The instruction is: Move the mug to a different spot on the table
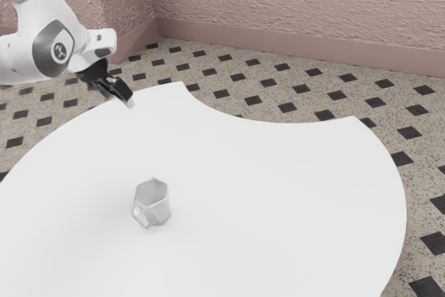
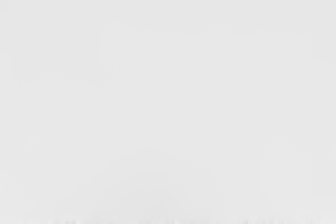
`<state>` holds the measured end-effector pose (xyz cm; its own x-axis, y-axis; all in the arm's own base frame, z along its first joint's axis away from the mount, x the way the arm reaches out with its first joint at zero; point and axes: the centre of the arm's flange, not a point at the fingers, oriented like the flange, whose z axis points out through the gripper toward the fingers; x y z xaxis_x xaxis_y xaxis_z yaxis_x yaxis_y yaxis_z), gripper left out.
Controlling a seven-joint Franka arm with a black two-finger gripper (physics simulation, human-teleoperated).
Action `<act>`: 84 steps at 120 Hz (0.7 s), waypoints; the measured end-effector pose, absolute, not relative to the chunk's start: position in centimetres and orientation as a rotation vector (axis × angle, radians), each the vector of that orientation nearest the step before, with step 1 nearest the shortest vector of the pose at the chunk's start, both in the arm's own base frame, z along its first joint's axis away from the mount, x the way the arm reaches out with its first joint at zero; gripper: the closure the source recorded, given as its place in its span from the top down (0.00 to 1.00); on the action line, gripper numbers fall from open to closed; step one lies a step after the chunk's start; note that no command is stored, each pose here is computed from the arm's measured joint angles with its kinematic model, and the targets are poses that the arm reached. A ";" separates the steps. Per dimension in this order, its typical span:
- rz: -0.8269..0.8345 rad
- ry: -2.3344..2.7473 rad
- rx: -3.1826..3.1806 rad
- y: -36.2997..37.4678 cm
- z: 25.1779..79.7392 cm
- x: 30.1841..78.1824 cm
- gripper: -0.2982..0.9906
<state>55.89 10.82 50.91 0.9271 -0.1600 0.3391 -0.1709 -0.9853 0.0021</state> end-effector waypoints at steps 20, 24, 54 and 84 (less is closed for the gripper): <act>0.376 -0.197 3.113 10.6 52.1 57.4 0.77; 0.356 -0.173 3.119 10.6 52.3 57.7 0.77; 0.240 0.003 3.127 9.6 52.7 58.1 0.77; 0.171 0.141 3.119 9.1 52.1 57.9 0.77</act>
<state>57.88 9.13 52.05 0.9900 0.0909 0.1082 0.0893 -0.9958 0.0200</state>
